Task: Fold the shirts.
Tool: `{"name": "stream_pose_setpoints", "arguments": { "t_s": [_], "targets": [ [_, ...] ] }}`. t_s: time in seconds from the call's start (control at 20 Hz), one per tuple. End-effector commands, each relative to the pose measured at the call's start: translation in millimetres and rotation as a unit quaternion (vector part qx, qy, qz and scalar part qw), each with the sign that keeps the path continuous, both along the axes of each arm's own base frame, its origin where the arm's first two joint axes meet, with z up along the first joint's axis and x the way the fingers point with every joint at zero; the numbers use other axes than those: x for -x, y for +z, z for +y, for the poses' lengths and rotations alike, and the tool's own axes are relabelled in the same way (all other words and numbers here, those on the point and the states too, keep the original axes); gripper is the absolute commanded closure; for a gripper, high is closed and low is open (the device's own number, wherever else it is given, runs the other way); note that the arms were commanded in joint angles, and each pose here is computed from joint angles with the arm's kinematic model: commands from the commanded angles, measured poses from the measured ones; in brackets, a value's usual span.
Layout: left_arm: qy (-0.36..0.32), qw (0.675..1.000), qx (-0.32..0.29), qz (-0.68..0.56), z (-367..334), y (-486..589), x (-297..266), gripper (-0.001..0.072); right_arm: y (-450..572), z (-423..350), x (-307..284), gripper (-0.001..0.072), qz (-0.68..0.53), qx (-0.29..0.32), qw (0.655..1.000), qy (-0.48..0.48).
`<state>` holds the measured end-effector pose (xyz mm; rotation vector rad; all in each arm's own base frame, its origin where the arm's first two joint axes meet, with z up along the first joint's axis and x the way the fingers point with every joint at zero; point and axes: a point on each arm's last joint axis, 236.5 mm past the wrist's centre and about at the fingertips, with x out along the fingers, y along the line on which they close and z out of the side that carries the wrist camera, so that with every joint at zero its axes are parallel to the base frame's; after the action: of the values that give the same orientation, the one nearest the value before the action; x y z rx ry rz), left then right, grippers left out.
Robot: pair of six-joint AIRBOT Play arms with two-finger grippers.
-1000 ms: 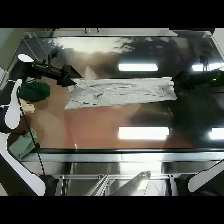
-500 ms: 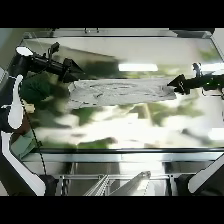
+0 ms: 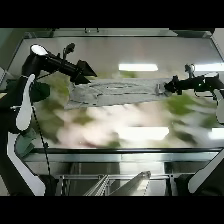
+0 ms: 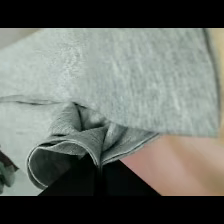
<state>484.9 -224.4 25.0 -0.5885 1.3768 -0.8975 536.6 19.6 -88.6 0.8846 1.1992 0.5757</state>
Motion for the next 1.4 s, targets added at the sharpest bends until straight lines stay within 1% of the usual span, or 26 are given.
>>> {"name": "stream_pose_setpoints", "arguments": {
  "t_s": [0.0,0.05,0.1,0.15,0.25,0.45,0.6,0.65,0.75,0.8,0.85,0.9,0.95,1.0,1.1,1.2,1.35],
  "targets": [
    [-0.015,0.999,-0.032,-0.024,-33,-13,3,0.0499,47,17,-4,0.0702,-0.044,-0.061,0.997,0.027],
    [-0.017,0.998,-0.055,-0.041,-42,-22,2,0.0637,60,19,-2,0.0702,-0.052,-0.066,0.996,0.036],
    [-0.013,0.995,-0.080,-0.063,-53,-32,-4,0.0685,73,22,0,0.0702,-0.060,-0.071,0.995,0.047],
    [-0.007,0.993,-0.092,-0.075,-68,-40,-7,0.0707,88,27,3,0.0702,-0.069,-0.078,0.993,0.056],
    [0.001,0.993,-0.089,-0.080,-104,-58,-7,0.0707,117,39,10,0.0702,-0.088,-0.096,0.989,0.076],
    [-0.029,0.993,-0.101,-0.048,-153,-109,24,0.0708,188,72,31,0.0702,-0.138,-0.121,0.975,0.125],
    [-0.014,0.994,-0.102,-0.045,-162,-123,21,0.0707,231,115,56,0.0702,-0.172,-0.112,0.962,0.178],
    [-0.008,0.994,-0.099,-0.052,-161,-119,16,0.0703,241,130,62,0.0702,-0.182,-0.110,0.958,0.192],
    [-0.018,0.994,-0.089,-0.068,-155,-90,10,0.0691,248,156,67,0.0701,-0.186,-0.110,0.955,0.204],
    [-0.038,0.992,-0.083,-0.082,-145,-62,11,0.0691,245,168,68,0.0702,-0.178,-0.108,0.956,0.209],
    [-0.059,0.990,-0.080,-0.098,-128,-28,15,0.0692,236,181,68,0.0702,-0.171,-0.092,0.958,0.212],
    [-0.062,0.989,-0.079,-0.108,-105,6,17,0.0693,227,194,66,0.0701,-0.165,-0.074,0.960,0.212],
    [-0.049,0.988,-0.077,-0.128,-75,46,15,0.0695,223,211,65,0.0702,-0.168,-0.067,0.960,0.215],
    [-0.024,0.985,-0.077,-0.154,-42,85,10,0.0695,222,233,64,0.0702,-0.175,-0.065,0.958,0.216],
    [0.072,0.969,-0.076,-0.223,36,166,2,0.0694,216,281,59,0.0702,-0.193,-0.057,0.957,0.206],
    [0.175,0.936,-0.085,-0.292,112,230,6,0.0692,199,340,51,0.0703,-0.210,-0.050,0.960,0.180],
    [0.268,0.896,-0.117,-0.334,196,272,37,0.0691,148,446,58,0.0703,-0.223,-0.046,0.960,0.161]
  ]
}}
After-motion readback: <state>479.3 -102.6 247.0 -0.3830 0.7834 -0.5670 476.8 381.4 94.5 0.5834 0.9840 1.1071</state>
